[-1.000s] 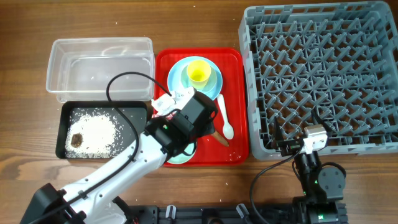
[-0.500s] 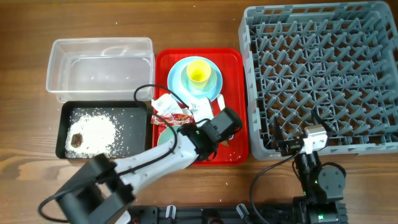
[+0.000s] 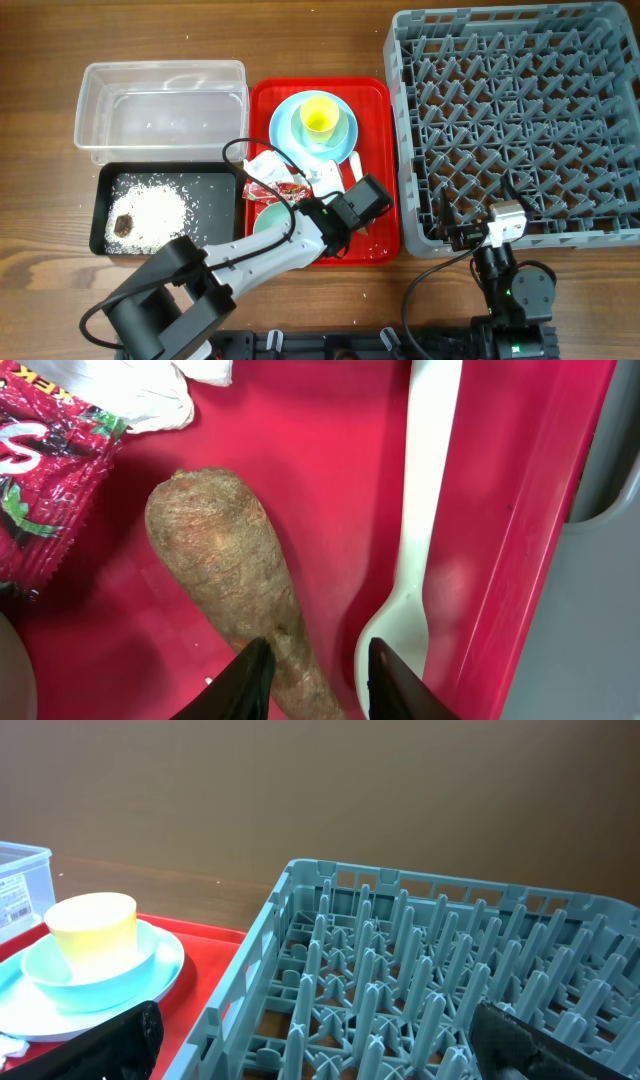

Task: Sort waste into correct bins and load items into the dishwasher rack
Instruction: 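Lower the left gripper onto the carrot and grasp it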

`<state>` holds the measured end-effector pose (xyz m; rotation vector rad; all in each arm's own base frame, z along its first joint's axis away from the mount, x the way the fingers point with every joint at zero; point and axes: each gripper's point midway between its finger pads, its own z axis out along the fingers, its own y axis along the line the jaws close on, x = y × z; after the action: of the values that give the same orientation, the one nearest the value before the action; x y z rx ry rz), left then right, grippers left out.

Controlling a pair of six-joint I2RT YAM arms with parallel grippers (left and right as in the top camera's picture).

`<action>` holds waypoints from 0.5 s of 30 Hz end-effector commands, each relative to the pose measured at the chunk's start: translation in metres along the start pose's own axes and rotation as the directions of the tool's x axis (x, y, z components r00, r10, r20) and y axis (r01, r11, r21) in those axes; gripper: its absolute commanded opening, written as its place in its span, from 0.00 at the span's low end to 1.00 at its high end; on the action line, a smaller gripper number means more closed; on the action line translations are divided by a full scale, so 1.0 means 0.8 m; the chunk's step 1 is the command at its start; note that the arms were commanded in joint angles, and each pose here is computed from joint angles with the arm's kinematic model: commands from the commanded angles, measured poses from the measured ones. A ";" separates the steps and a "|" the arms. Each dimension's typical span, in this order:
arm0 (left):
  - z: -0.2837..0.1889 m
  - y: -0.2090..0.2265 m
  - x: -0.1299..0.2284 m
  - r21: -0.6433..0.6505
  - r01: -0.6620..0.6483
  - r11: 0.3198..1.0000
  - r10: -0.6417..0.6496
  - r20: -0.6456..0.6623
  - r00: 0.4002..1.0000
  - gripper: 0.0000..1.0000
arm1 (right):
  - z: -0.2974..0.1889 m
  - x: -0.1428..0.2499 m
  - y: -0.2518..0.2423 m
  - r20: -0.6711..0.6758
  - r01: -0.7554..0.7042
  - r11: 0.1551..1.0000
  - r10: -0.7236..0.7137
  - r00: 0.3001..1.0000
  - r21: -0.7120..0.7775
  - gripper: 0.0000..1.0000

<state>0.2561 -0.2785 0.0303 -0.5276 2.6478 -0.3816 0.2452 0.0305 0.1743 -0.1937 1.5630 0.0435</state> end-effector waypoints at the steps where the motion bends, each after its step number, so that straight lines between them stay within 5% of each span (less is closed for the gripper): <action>1: 0.004 0.002 -0.006 -0.016 0.007 1.000 -0.006 0.026 1.000 0.33 | -0.001 -0.004 0.002 0.014 0.010 1.000 -0.010 1.000 -0.009 1.00; 10: -0.042 -0.017 -0.056 0.076 0.055 0.996 -0.065 0.136 0.989 0.38 | -0.001 -0.004 0.002 0.014 0.010 1.000 -0.010 1.000 -0.009 1.00; 15: -0.043 -0.014 -0.044 0.072 0.049 0.996 -0.055 0.086 0.995 0.39 | -0.001 -0.004 0.002 0.014 0.010 1.000 -0.010 1.000 -0.009 1.00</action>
<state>0.2760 -0.2687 0.0769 -0.5855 2.5121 -0.4657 0.2452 0.0305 0.1743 -0.1937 1.5630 0.0435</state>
